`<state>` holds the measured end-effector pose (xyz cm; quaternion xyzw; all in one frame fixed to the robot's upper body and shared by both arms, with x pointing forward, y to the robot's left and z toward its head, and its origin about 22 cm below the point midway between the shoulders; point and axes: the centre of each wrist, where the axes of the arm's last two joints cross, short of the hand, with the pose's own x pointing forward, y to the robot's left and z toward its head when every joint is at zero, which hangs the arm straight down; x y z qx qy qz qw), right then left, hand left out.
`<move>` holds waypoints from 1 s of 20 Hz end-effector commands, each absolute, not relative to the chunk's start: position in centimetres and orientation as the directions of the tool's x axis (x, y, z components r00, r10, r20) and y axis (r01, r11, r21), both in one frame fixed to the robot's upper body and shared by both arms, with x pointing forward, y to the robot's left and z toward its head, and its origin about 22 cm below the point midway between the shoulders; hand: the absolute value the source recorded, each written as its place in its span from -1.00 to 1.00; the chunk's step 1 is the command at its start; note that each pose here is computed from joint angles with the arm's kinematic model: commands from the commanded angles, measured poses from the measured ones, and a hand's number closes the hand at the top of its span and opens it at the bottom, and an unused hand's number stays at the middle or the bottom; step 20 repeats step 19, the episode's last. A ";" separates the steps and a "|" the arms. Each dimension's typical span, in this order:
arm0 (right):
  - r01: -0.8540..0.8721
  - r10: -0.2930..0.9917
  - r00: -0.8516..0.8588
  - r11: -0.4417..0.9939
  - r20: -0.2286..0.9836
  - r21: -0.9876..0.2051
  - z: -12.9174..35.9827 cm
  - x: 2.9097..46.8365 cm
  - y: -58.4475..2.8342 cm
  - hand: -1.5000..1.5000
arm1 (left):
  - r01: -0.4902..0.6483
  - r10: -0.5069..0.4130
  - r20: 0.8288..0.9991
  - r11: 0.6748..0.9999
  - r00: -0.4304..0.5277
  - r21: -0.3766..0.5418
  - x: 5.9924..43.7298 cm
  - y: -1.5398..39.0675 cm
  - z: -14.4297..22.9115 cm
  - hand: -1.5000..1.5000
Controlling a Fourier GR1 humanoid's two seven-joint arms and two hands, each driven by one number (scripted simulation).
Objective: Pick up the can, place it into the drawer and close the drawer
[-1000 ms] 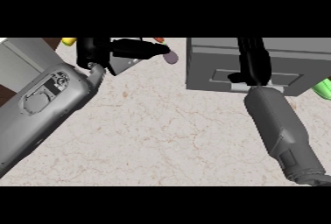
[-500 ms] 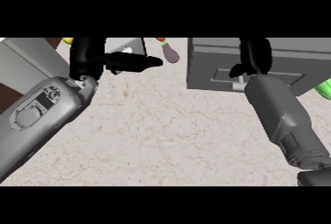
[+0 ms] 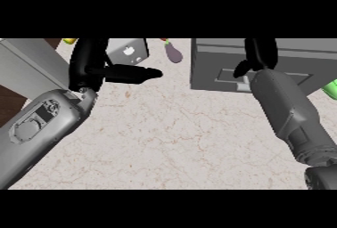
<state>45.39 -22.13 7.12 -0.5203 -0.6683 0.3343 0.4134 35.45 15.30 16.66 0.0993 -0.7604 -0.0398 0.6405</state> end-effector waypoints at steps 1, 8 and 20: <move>0.466 0.894 -0.206 0.447 0.398 -0.764 9.0 46.1 -17.8 -1.00 | -0.094 -0.191 0.968 0.980 -0.165 0.178 35.3 15.3 17.3 -1.00; 0.440 0.753 -0.278 0.652 0.596 -0.618 10.0 46.5 -17.5 -1.00 | -0.115 -0.174 0.976 0.980 -0.134 0.159 34.3 15.9 14.9 -1.00; 0.343 0.505 -0.341 0.852 0.793 -0.396 12.2 47.2 -17.1 -1.00 | -0.140 -0.189 0.972 0.975 -0.138 0.170 34.3 19.6 14.5 -1.00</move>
